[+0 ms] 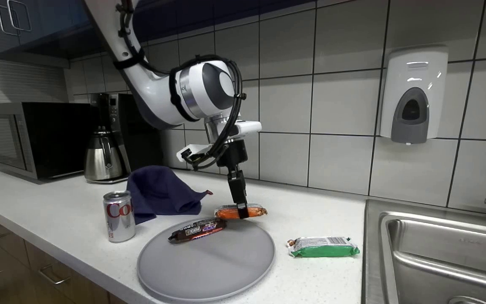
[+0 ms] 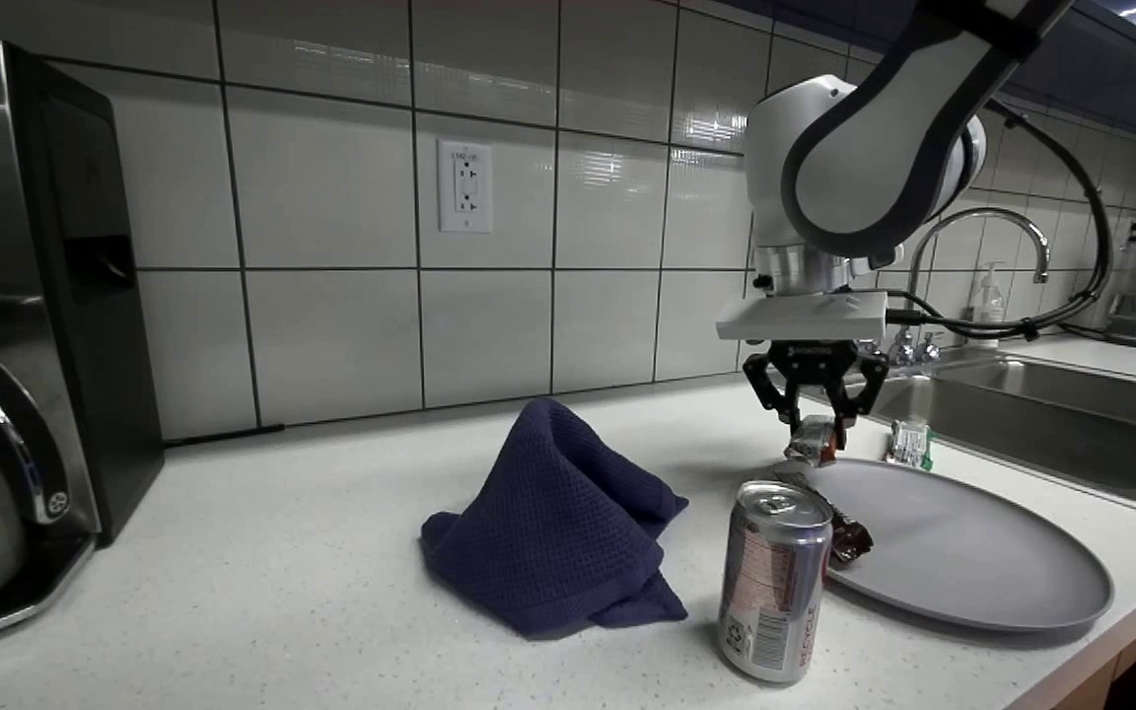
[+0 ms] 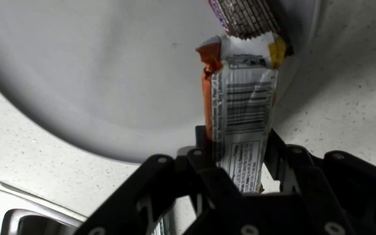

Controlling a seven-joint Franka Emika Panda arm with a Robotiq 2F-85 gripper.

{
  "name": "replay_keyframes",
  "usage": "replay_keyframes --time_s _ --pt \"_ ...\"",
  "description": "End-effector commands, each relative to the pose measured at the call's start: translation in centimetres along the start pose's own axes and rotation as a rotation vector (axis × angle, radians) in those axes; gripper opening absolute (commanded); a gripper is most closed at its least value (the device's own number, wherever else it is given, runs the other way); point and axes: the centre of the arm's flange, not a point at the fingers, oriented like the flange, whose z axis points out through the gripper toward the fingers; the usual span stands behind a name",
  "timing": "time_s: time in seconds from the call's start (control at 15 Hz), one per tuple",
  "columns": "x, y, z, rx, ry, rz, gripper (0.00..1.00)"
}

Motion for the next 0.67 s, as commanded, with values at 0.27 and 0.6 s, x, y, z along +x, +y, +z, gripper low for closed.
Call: replay_keyframes --time_s 0.27,0.6 --pt "-1.90 0.56 1.36 -0.050 0.029 -0.012 0.35" --pt "-2.05 0.83 1.40 -0.062 0.036 -0.029 0.90"
